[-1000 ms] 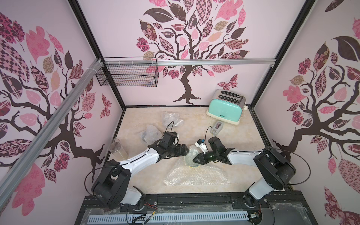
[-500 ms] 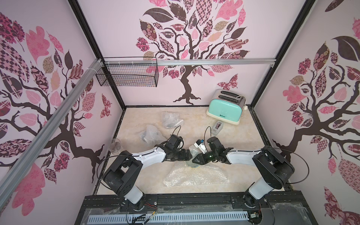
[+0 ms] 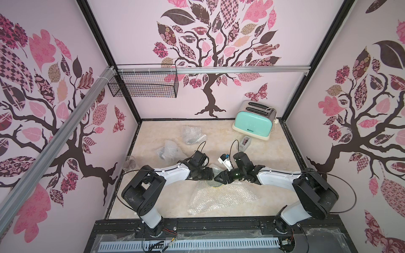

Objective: Wrap bowls in bubble wrap
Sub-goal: Wrap the bowl in bubble wrap.

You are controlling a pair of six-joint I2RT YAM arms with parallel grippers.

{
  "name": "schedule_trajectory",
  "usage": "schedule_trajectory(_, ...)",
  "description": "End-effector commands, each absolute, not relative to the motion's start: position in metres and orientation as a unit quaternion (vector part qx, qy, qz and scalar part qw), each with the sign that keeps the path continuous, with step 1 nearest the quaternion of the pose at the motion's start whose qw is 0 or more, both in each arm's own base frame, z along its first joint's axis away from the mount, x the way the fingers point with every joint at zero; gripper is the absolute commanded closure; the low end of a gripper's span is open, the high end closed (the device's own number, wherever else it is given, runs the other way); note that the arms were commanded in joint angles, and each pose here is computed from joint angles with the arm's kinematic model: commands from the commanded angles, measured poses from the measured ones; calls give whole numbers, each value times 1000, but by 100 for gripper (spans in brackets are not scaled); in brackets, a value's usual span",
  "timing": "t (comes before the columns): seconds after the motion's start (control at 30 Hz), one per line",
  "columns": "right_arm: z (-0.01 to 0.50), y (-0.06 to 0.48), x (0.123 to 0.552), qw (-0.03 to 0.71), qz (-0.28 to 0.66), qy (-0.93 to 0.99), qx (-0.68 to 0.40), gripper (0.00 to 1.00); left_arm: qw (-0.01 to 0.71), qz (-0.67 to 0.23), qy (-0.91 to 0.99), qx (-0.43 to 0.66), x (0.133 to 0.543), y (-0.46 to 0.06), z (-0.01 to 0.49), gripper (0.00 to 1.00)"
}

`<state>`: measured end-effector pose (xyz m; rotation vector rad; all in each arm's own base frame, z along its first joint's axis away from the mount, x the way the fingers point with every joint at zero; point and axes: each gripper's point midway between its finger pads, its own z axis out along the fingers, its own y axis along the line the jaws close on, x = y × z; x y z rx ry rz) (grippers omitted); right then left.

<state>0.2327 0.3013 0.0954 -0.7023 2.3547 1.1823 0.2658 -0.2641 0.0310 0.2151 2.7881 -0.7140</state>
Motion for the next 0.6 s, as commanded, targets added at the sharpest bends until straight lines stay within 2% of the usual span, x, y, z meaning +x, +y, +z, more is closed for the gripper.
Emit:
schedule_trajectory(0.0, 113, 291, 236, 252, 401, 845, -249, 45, 102, -201, 972, 62, 257, -246, 6, 32)
schedule_trajectory(0.13, 145, 285, 223, 318, 409, 813, -265, 54, 98, -201, 973, 59, 255, -247, 4, 33)
schedule_trajectory(0.3, 157, 319, 161, 395, 365, 743, -399, 55, 98, -202, 973, 59, 255, -246, 4, 34)
schedule_trajectory(0.43, 145, 344, 116, 376, 387, 702, -465, 53, 97, -201, 973, 58, 254, -245, 2, 34)
schedule_trajectory(0.57, 108, 367, 87, 355, 319, 687, -549, 46, 96, -201, 973, 56, 254, -245, 0, 34)
